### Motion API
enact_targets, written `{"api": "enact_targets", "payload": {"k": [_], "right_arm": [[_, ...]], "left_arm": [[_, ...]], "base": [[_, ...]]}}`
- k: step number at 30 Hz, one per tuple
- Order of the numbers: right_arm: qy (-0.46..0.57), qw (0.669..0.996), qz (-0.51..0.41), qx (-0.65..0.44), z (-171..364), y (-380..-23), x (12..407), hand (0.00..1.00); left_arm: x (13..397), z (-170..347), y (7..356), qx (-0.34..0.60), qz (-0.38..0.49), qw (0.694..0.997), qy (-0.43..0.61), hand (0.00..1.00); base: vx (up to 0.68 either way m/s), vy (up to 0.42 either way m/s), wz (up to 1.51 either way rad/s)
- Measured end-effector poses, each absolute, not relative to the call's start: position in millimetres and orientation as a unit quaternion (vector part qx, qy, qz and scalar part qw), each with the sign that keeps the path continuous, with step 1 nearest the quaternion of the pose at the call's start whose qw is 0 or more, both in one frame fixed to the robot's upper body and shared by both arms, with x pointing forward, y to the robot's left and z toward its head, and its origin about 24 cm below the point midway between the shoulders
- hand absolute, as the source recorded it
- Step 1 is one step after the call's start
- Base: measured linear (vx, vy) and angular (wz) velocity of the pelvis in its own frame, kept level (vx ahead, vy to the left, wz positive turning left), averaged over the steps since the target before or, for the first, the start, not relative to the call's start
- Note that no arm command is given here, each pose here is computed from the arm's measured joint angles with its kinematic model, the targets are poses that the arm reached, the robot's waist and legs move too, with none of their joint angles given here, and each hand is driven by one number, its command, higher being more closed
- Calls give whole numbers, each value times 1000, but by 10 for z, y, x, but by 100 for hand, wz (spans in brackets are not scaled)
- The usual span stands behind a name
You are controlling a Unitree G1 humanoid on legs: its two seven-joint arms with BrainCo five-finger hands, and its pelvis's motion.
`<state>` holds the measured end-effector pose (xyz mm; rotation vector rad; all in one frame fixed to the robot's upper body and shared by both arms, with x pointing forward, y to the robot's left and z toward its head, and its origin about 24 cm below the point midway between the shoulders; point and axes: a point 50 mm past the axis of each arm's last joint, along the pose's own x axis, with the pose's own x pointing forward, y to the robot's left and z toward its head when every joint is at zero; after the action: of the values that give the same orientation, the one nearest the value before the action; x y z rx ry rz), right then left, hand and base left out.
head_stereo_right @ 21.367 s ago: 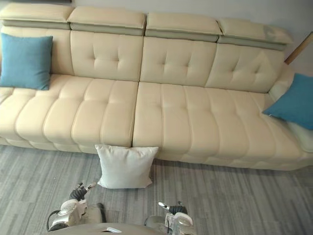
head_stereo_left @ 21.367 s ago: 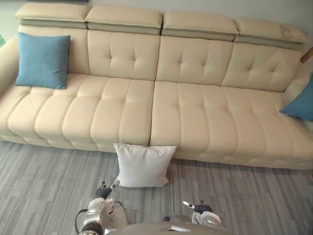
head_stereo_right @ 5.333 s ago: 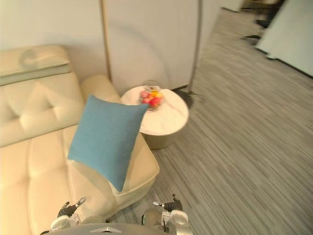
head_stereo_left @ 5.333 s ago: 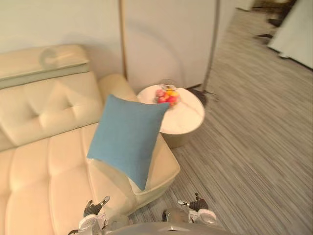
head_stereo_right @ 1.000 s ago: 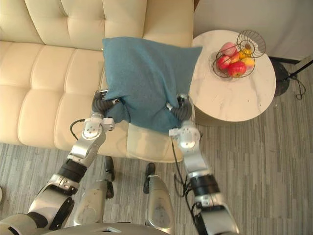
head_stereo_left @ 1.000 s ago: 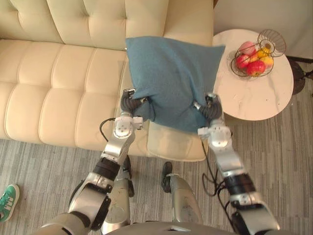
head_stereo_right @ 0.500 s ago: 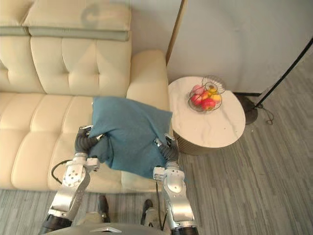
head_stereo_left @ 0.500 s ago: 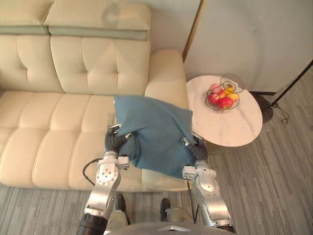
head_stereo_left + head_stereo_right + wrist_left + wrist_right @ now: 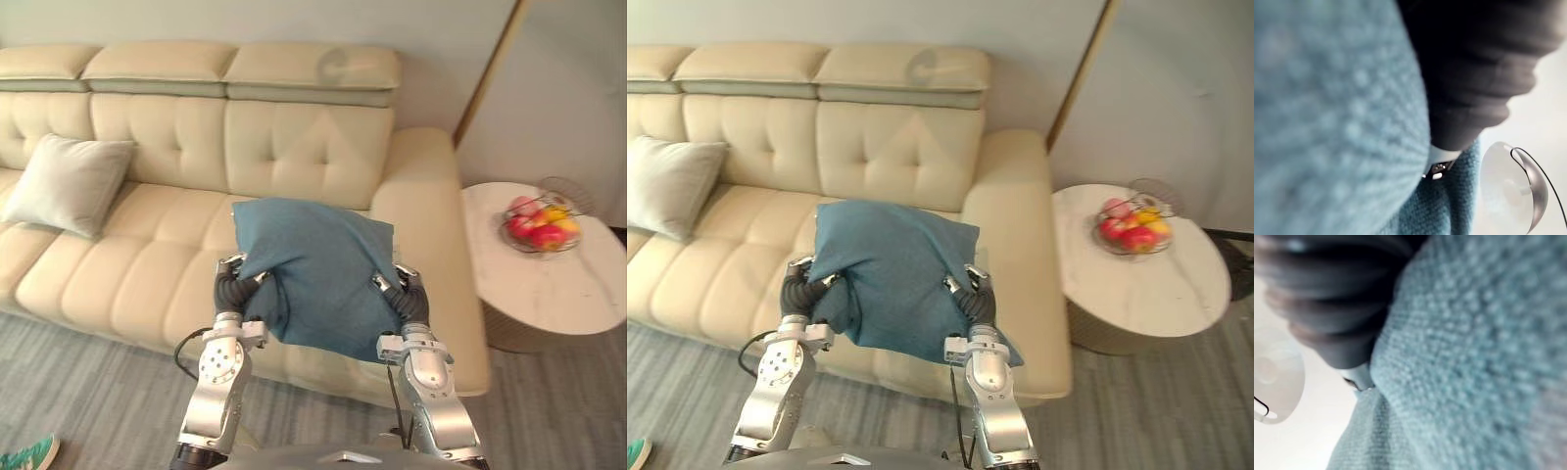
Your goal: Pick up cushions and gather them together orderly.
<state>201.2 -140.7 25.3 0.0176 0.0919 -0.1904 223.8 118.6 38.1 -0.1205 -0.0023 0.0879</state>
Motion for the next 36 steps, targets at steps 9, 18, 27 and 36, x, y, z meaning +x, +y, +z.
{"api": "enact_targets", "payload": {"k": [9, 18, 27, 36], "right_arm": [[80, 993, -81, -5, 106, -1398, 1969, 100], [79, 993, -79, -23, 100, -1515, 1961, 100], [37, 995, -90, -14, 285, -1605, 1924, 100], [50, 994, -96, 10, 225, -1534, 1904, 100]], "left_arm": [[2205, 245, 1219, -51, 34, 998, 30, 100], [2252, 296, 1107, -58, 10, 998, 22, 100], [2266, 474, 1043, -72, -8, 997, -15, 100], [2255, 435, 1127, -54, -8, 998, -9, 100]], "base": [[-61, 278, -16], [112, -107, 36], [189, 18, -10], [151, 286, -48]]}}
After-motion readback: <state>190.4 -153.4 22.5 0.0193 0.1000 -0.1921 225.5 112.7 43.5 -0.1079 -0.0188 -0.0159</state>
